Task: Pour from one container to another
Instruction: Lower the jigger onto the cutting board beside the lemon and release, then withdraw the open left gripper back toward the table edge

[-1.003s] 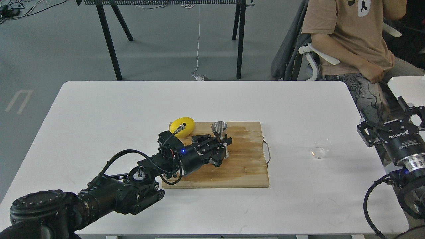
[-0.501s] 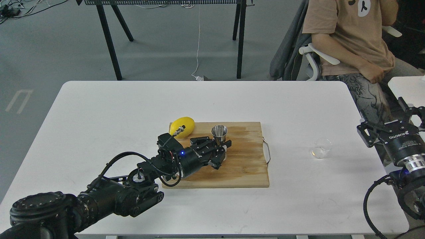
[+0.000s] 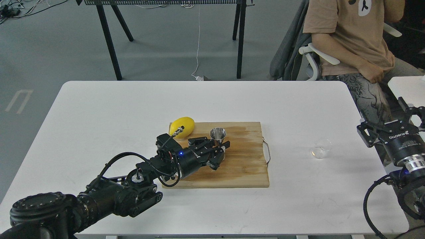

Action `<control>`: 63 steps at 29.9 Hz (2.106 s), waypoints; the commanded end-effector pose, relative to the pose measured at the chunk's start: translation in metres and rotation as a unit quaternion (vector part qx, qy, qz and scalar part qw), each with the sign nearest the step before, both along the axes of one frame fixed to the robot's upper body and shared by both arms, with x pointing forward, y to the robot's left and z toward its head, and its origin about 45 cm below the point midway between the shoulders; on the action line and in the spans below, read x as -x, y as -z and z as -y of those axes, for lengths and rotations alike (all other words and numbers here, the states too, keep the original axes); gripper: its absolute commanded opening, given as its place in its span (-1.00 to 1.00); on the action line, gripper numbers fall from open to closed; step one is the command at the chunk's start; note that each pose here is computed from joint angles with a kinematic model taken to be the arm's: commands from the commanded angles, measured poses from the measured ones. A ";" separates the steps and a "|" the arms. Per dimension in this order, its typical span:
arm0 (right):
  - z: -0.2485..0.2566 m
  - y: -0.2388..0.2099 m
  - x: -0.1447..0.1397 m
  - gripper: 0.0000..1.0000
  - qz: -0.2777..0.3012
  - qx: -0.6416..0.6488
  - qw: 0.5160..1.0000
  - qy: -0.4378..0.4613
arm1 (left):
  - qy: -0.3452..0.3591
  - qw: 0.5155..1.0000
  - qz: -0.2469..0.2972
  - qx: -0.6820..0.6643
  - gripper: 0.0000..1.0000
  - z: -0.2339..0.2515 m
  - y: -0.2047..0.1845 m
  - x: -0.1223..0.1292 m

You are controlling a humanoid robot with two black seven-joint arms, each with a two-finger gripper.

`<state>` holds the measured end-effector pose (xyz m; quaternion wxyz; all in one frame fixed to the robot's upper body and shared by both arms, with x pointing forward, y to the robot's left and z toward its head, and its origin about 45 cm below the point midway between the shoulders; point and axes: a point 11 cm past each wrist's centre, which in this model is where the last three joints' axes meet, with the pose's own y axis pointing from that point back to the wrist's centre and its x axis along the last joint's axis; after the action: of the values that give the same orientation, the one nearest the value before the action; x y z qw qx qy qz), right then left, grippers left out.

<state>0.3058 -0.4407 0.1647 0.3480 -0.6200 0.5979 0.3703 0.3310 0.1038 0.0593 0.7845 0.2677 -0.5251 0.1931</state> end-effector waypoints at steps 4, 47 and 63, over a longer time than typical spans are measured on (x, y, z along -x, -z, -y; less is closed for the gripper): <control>0.000 0.000 0.000 0.98 0.000 0.000 1.000 0.000 | -0.001 1.000 -0.003 -0.002 0.13 -0.002 0.003 0.002; -0.001 0.001 0.002 0.98 -0.001 -0.001 1.000 -0.002 | -0.028 0.999 -0.034 -0.024 0.97 -0.047 0.027 0.023; -0.009 -0.007 -0.002 0.98 0.011 -0.005 1.000 -0.013 | -0.191 0.936 -0.230 0.184 0.96 -0.198 -0.100 -0.032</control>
<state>0.3053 -0.4380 0.1665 0.3496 -0.6225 0.5937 0.3713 0.3586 0.2877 0.1481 0.8278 0.2727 -0.3189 0.3724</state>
